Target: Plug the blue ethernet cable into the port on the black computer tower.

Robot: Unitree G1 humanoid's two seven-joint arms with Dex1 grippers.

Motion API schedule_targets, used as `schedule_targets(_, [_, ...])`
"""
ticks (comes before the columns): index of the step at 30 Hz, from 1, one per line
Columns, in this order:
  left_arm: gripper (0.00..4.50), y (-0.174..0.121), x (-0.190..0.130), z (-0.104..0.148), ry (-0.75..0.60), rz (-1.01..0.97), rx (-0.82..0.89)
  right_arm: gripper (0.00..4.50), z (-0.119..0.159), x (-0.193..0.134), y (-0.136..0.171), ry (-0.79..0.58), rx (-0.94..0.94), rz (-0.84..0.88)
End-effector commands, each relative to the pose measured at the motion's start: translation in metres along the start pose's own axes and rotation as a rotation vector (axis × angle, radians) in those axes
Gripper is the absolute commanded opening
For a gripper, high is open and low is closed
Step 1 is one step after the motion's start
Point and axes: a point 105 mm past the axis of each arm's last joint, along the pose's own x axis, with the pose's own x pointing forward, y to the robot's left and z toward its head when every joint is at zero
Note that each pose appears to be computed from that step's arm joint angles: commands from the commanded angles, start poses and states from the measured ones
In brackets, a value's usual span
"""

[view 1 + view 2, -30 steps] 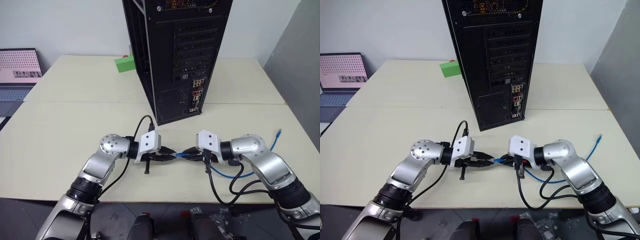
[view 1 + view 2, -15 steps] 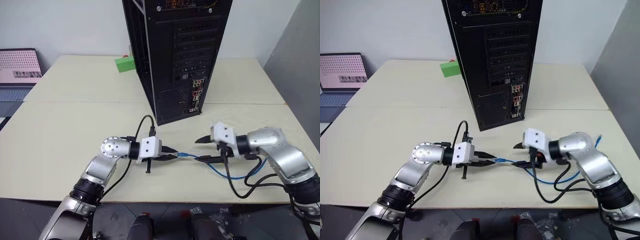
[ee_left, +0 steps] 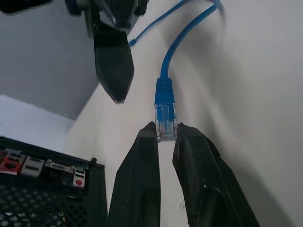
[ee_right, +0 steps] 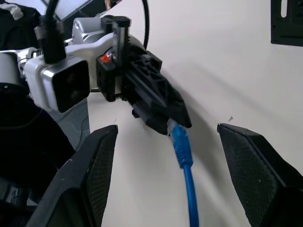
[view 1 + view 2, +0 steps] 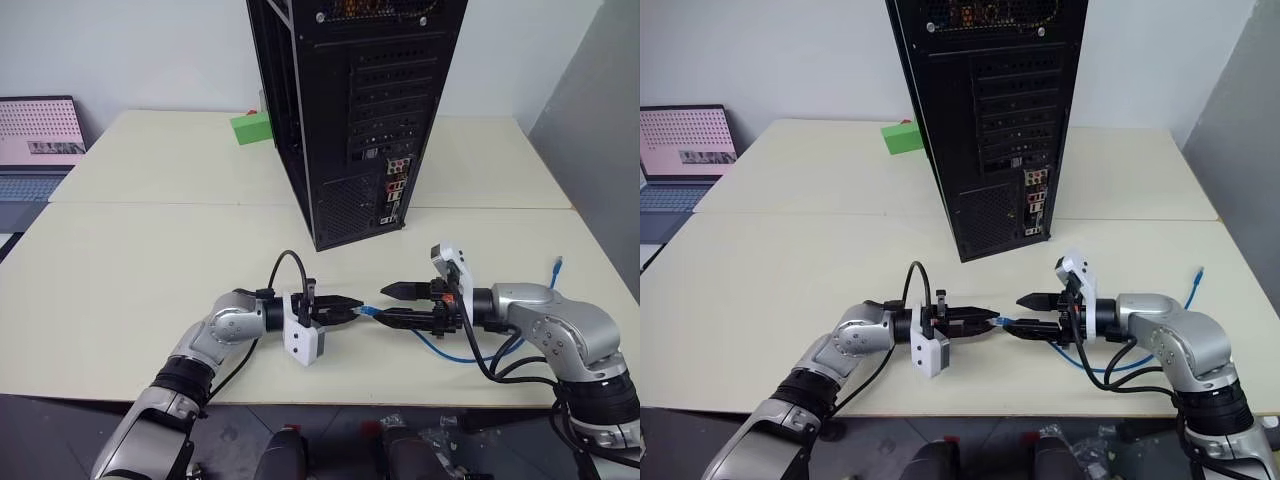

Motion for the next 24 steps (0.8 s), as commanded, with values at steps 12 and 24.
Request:
schedule_targets(12, [0.26, 0.0166, -0.0030, -0.0015, -0.007, 0.088, 0.127, 3.20, 0.0041, 0.0054, -0.0004, -0.034, 0.044, -0.011])
schedule_targets(24, [0.26, 0.0179, -0.0005, 0.0011, -0.017, 0.101, 0.151, 0.70, 0.0082, 0.0102, -0.0023, -0.053, 0.059, -0.014])
